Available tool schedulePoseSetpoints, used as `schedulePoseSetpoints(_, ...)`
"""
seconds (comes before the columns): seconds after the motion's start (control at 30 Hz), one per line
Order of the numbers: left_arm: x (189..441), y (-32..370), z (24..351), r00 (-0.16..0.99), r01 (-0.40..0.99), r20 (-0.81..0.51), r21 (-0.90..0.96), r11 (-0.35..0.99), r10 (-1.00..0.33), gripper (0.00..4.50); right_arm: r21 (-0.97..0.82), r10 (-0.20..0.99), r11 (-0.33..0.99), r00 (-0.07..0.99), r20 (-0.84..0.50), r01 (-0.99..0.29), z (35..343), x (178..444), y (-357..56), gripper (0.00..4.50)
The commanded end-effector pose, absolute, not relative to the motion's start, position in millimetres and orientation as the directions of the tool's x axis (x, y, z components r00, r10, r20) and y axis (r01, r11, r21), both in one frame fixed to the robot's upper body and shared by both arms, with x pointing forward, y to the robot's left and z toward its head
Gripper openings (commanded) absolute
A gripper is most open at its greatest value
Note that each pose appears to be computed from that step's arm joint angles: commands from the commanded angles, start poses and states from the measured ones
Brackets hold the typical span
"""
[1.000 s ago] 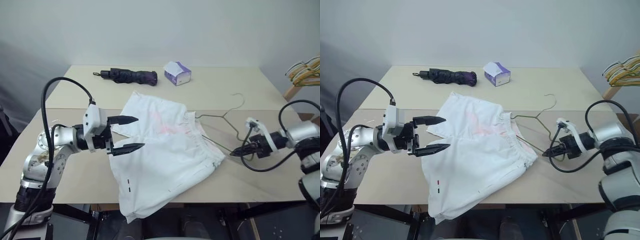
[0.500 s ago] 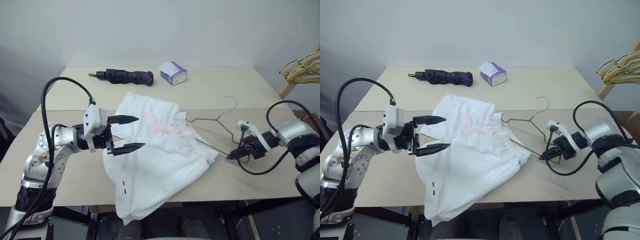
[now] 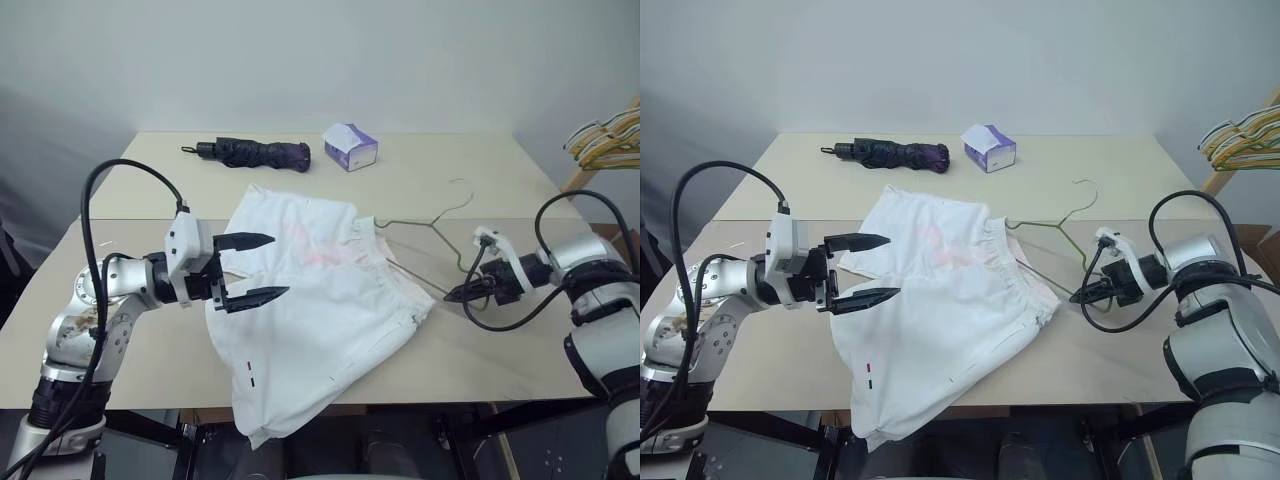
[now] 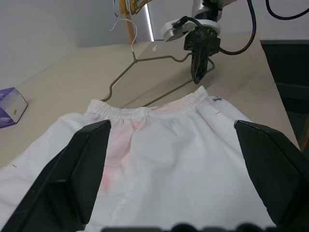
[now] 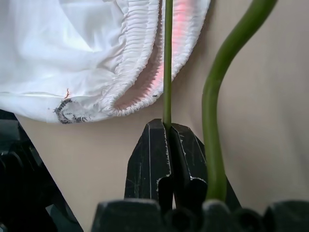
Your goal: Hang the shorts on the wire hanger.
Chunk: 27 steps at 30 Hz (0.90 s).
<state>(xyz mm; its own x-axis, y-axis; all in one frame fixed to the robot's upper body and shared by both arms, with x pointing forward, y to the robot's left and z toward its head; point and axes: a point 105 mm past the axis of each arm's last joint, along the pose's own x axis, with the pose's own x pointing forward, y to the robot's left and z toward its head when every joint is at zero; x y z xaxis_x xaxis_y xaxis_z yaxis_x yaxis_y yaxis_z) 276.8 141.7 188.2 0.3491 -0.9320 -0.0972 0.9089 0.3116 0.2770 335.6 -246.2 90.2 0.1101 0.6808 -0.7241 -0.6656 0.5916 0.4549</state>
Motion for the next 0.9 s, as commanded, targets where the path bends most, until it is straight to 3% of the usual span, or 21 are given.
schedulePoseSetpoints(0.03, 276, 140, 200, 0.346, 0.894, -0.074, 0.328, 0.305, -0.935, 4.41, 0.482, 0.74, 0.525, 0.097, -0.665, -0.702, 106, 336, -239, 0.0)
schedulePoseSetpoints(0.27, 278, 137, 200, 0.343, 0.895, -0.065, 0.326, 0.305, -0.937, 4.41, 0.559, 0.852, 0.495, 0.243, -0.464, -0.666, 129, 339, -243, 0.0)
schedulePoseSetpoints(0.43, 280, 135, 199, 0.325, 0.903, -0.065, 0.317, 0.289, -0.943, 4.41, 0.649, 0.873, 0.487, 0.303, -0.382, -0.585, 118, 316, -255, 0.0)
schedulePoseSetpoints(0.6, 283, 133, 200, 0.306, 0.912, -0.067, 0.308, 0.272, -0.95, 4.41, 0.727, 0.868, 0.487, 0.361, -0.34, -0.485, 103, 275, -255, 0.0)
schedulePoseSetpoints(0.73, 287, 131, 200, 0.29, 0.92, -0.067, 0.295, 0.258, -0.955, 4.41, 0.731, 0.854, 0.515, 0.347, -0.389, -0.448, 90, 249, -247, 0.0)
schedulePoseSetpoints(0.9, 290, 128, 199, 0.264, 0.928, -0.071, 0.29, 0.233, -0.962, 4.41, 0.628, 0.78, 0.619, 0.283, -0.558, -0.471, 74, 243, -244, 0.0)
